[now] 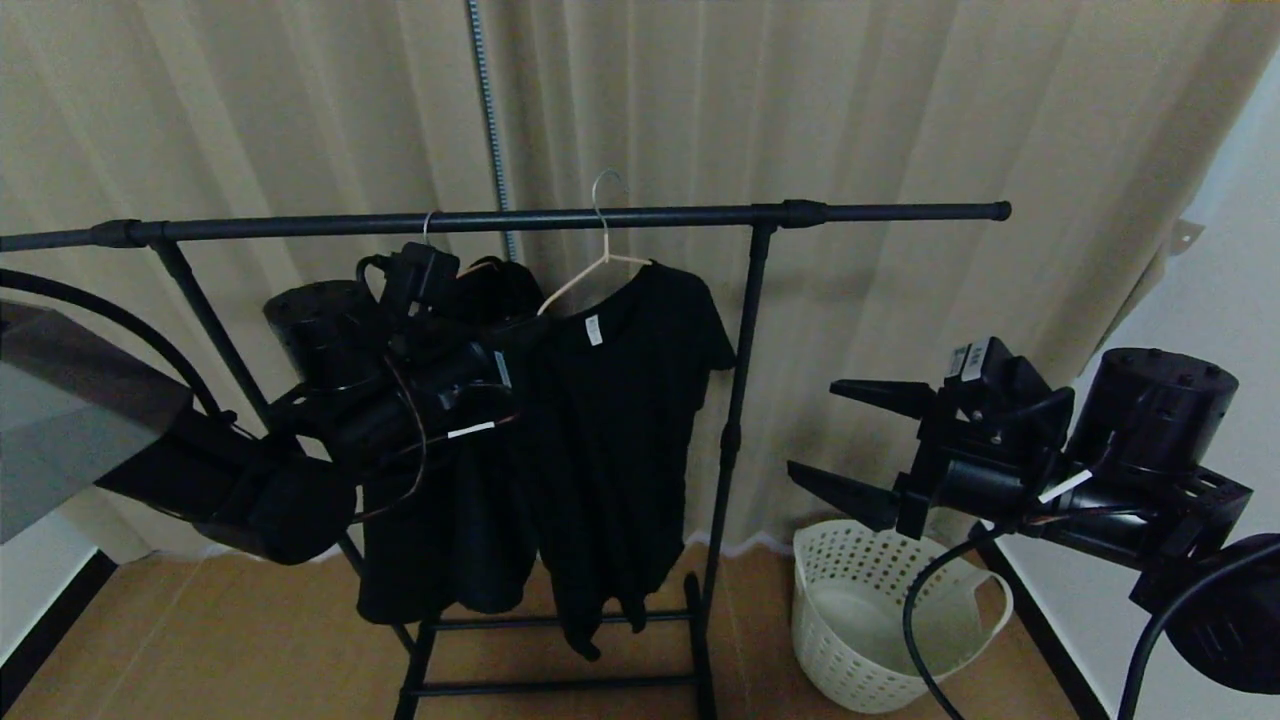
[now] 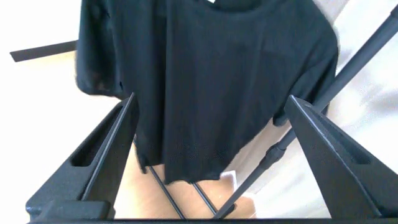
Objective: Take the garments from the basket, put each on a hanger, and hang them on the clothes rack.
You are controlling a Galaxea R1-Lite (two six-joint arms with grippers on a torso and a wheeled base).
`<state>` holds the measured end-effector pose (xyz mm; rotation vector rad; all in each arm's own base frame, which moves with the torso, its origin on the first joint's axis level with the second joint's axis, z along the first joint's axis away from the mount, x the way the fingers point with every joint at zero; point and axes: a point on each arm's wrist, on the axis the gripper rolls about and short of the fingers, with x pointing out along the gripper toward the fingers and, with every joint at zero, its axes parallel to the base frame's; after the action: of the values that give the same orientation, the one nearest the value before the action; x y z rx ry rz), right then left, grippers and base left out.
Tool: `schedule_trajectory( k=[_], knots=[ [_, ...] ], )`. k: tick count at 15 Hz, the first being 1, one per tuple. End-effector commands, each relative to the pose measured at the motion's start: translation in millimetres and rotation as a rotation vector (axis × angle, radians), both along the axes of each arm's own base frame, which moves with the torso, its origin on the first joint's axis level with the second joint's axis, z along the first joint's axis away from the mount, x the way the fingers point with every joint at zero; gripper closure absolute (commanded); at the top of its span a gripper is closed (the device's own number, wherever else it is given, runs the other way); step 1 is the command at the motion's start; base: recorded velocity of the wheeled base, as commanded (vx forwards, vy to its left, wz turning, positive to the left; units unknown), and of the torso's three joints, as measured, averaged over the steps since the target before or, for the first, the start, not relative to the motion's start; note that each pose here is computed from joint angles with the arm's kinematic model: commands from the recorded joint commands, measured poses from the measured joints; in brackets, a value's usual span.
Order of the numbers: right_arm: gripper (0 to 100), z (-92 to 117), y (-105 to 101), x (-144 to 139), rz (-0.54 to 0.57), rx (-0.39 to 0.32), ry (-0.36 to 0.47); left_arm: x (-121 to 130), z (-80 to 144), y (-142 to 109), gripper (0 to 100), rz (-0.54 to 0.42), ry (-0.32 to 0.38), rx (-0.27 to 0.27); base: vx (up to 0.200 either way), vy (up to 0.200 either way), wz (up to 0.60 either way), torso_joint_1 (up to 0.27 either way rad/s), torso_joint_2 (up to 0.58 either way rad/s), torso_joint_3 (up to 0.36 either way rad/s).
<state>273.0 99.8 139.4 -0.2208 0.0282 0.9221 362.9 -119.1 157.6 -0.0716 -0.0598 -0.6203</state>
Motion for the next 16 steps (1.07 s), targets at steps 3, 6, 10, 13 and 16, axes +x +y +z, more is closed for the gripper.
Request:
schedule_trajectory(
  k=[3,6,10,13,16],
  knots=[
    [0,-2,3,-1,0.009,-0.003,0.004,18,-16,-4,100,0.049,0.027,-0.014,0.000,0.000,0.00,0.000,0.00,0.000],
    [0,-3,3,0,0.010,-0.004,0.007,27,-18,-7,100,0.073,-0.009,-0.059,0.000,0.000,0.00,0.000,0.00,0.000],
    [0,-3,3,0,0.010,-0.005,0.010,32,-29,-8,100,0.081,0.013,-0.052,0.000,0.000,0.00,0.000,0.00,0.000],
    [0,-4,4,0,0.010,-0.006,0.013,34,-33,-8,100,0.083,0.022,-0.047,0.000,0.000,0.00,0.000,0.00,0.000],
    [0,-4,4,0,0.011,-0.007,0.011,33,-33,-8,100,0.083,0.014,-0.052,0.000,0.000,0.00,0.000,0.00,0.000]
  ],
)
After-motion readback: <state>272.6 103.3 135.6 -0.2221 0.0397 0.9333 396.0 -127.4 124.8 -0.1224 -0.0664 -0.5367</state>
